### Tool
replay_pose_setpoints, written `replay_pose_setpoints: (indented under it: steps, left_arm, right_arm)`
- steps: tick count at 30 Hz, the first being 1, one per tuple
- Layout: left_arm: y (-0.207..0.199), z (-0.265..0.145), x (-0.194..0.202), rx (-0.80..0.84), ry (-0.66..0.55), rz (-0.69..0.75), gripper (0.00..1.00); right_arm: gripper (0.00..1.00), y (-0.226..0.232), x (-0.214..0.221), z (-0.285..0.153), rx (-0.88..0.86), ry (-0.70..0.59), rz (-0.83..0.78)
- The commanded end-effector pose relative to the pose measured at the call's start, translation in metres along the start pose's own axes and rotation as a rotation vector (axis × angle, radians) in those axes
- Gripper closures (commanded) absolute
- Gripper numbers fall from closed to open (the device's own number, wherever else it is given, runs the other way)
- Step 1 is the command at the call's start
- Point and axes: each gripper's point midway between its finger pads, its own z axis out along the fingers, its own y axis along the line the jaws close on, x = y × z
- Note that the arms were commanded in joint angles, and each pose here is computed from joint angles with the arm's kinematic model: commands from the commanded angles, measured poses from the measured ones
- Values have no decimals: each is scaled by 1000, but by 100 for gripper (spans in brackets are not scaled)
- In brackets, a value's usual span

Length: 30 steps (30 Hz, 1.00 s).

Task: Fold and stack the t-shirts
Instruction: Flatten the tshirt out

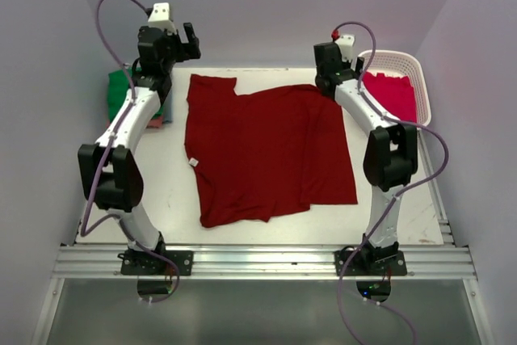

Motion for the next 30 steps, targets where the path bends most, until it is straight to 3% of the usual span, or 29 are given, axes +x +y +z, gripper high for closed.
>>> replay_pose_setpoints:
  steps: [1,4,6,7,8,9,11,12,13,17,22,30]
  left_arm:
    - [-19,-22,22,31,21,-49,0]
    - [-30,-35,72,48,148,-80,0]
    - [-41,-46,98,79,232,-104,12]
    - [-44,-54,120,99,285,-112,19]
    - [-55,-61,130,144,314,-119,39]
    - [-60,-71,130,158,315,-126,54]
    - [-74,-93,159,185,382,-132,88]
    - [-81,-104,156,202,376,-141,94]
    - [-81,-120,182,196,449,-136,97]
    - [-95,-163,224,224,544,-141,98]
    - [-83,-195,275,183,662,-164,100]
    - [-73,-218,311,128,729,-150,100]
  right_arm:
    - [11,-5,-38,-38,-67,-91,119]
    - [17,-5,-18,-50,-120,-39,118]
    - [35,-6,4,-54,-144,11,105]
    - [67,-5,13,-59,-175,42,102]
    - [93,-9,15,-68,-195,52,109]
    - [100,-11,31,-71,-197,90,114]
    - [100,-15,54,-88,-240,156,99]
    - [100,-16,62,-94,-248,173,87]
    - [100,-23,75,-100,-232,215,63]
    - [100,-38,116,-114,-223,299,48]
    - [100,-41,153,-112,-214,369,23]
    - [100,-25,220,-100,-236,517,-39]
